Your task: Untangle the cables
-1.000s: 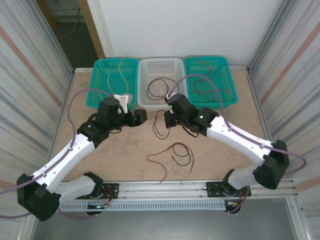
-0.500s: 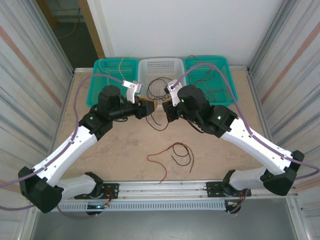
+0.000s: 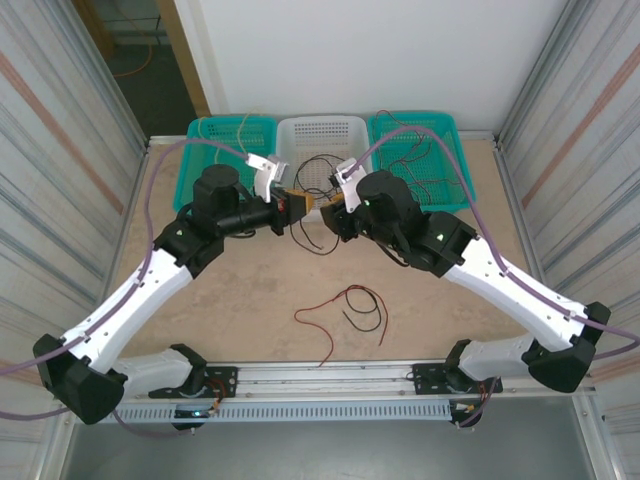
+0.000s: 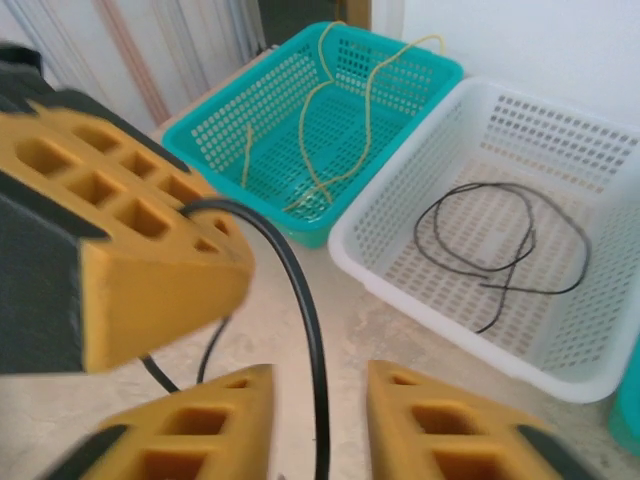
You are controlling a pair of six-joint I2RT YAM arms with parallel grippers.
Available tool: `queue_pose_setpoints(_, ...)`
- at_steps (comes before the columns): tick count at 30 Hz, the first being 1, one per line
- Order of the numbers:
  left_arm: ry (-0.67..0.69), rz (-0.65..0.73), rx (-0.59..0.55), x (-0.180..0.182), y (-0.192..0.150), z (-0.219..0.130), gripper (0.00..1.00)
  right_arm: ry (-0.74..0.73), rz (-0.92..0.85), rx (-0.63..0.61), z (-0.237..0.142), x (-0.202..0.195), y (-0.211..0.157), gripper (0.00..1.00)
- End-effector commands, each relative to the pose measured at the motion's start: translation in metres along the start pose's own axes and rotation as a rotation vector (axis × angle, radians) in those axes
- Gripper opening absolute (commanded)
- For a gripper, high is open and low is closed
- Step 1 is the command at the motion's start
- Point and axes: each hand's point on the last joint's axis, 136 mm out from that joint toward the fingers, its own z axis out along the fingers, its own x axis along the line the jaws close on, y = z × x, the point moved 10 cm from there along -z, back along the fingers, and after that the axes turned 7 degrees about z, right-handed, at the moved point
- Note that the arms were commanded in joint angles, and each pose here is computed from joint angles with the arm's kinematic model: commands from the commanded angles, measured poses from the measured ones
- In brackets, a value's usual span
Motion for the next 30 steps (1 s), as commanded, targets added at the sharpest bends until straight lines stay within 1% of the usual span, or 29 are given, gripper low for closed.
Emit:
queue_pose_setpoints(1,0.01,0.048,-0.077,-0.011,0.025,-0.015,0.0,-0.05,0.004,-0.05,-0.01,-0.008,-0.001,0.49)
queue_pose_setpoints(4,-0.014,0.037,-0.09,-0.015,0.032,-0.016,0.0,-0.066,0.038,-0.028,0.001,-0.017,-0.01,0.61)
queue_pose_setpoints(7,-0.031,0.029,-0.095,-0.017,0.037,-0.015,0.0,-0.064,0.109,-0.013,0.008,-0.03,-0.017,0.63)
queue_pose_setpoints(12,-0.035,0.031,-0.082,-0.017,0.04,-0.012,0.0,-0.119,0.231,-0.043,0.006,-0.061,-0.019,0.61)
queue_pose_setpoints(16,-0.042,0.014,-0.051,-0.011,0.037,-0.001,0.0,-0.132,0.339,-0.051,0.0,-0.088,-0.017,0.6)
queue_pose_setpoints(21,-0.081,-0.001,-0.009,-0.008,0.036,0.013,0.0,-0.155,0.366,-0.064,-0.006,-0.098,-0.019,0.58)
queue_pose_setpoints(23,-0.078,0.002,0.018,-0.005,0.035,0.019,0.0,-0.183,0.385,-0.077,-0.01,-0.104,-0.018,0.57)
queue_pose_setpoints(30,-0.09,0.0,0.166,0.001,0.03,0.033,0.0,-0.244,0.462,-0.139,-0.028,-0.133,-0.011,0.5)
